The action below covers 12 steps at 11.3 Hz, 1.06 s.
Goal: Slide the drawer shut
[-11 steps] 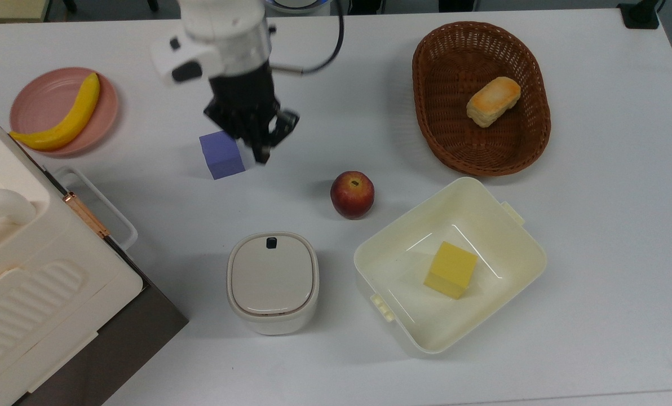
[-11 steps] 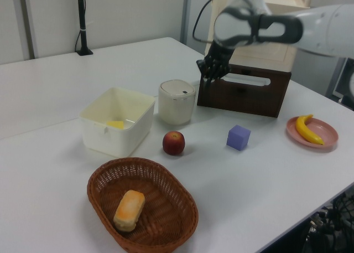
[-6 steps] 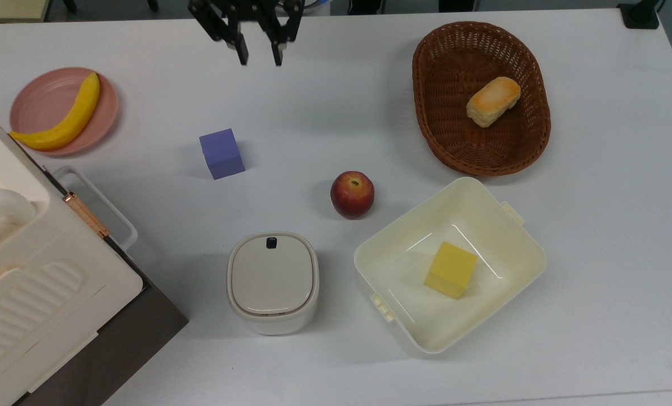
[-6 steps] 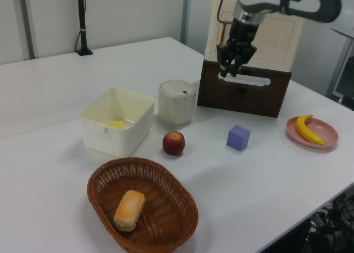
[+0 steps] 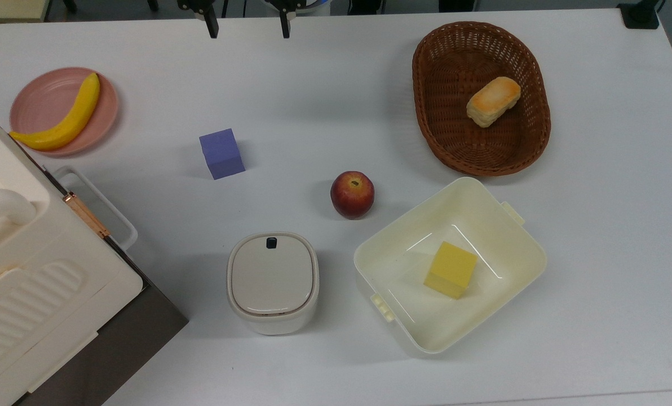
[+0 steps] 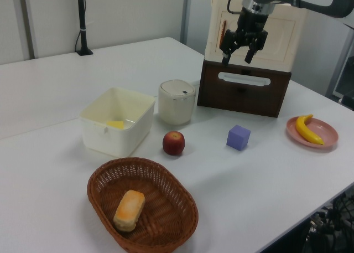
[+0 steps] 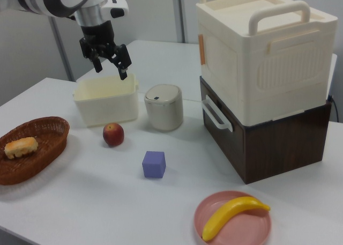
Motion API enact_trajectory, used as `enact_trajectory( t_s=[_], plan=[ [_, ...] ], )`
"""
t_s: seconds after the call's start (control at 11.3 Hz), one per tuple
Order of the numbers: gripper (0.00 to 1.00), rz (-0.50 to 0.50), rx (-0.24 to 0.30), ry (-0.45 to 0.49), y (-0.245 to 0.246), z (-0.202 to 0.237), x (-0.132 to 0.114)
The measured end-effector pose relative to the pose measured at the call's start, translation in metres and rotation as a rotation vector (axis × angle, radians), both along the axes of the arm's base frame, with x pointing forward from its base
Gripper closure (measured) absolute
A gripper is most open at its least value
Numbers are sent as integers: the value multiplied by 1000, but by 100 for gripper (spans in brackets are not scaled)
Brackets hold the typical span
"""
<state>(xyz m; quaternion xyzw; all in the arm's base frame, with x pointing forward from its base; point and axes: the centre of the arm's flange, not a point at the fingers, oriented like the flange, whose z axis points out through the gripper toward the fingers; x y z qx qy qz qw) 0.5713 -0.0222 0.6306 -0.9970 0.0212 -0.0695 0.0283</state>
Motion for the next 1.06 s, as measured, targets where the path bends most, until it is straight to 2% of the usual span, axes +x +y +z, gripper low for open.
enact_trajectory(
  t_s=[0.27,0.53,1.06],
  plan=[
    [0,-22,-1,-9,-12,7,-6],
    [0,14,3,71,6,-1,-13],
    [0,11,5,114,1,-5,-17]
  ],
)
